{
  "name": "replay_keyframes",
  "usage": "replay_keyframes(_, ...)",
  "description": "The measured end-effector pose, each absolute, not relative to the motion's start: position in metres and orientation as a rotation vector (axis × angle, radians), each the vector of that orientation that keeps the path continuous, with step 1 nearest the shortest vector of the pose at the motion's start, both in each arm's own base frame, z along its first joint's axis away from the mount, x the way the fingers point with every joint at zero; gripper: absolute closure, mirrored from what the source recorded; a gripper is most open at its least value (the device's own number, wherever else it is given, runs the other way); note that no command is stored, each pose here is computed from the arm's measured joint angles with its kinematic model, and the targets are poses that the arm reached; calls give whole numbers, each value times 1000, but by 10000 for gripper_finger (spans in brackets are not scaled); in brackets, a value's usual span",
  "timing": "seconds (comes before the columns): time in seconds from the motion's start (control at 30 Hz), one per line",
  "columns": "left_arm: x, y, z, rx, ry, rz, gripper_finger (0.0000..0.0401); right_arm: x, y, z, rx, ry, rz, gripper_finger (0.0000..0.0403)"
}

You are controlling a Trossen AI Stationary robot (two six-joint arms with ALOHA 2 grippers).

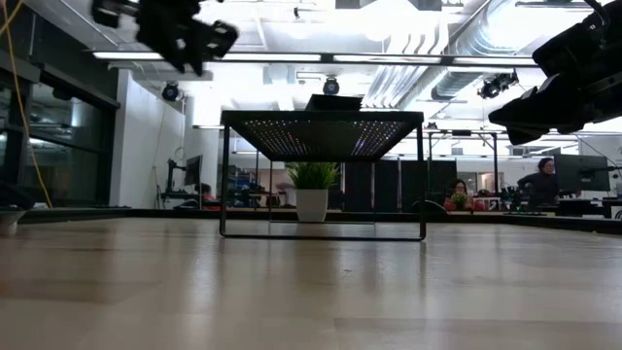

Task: Pick & Place Mini shaped plates
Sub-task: Stack the leaf shaped plate on top of the leaf shaped plate on the shelf

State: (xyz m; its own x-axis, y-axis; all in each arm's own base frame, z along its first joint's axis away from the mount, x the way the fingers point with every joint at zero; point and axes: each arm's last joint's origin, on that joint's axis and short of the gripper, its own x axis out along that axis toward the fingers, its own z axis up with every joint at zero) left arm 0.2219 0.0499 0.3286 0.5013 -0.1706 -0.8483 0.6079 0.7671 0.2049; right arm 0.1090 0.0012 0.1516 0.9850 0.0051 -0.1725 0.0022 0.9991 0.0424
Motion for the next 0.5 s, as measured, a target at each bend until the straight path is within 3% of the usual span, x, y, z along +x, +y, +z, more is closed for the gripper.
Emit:
replay_keyframes(0.37,177,-17,254,281,1223,-370,300,109,1,152,43,174,2,398)
replay_keyframes(0.5,161,-43,231,246,1240,-324,301,109,1,152,43,174,2,398)
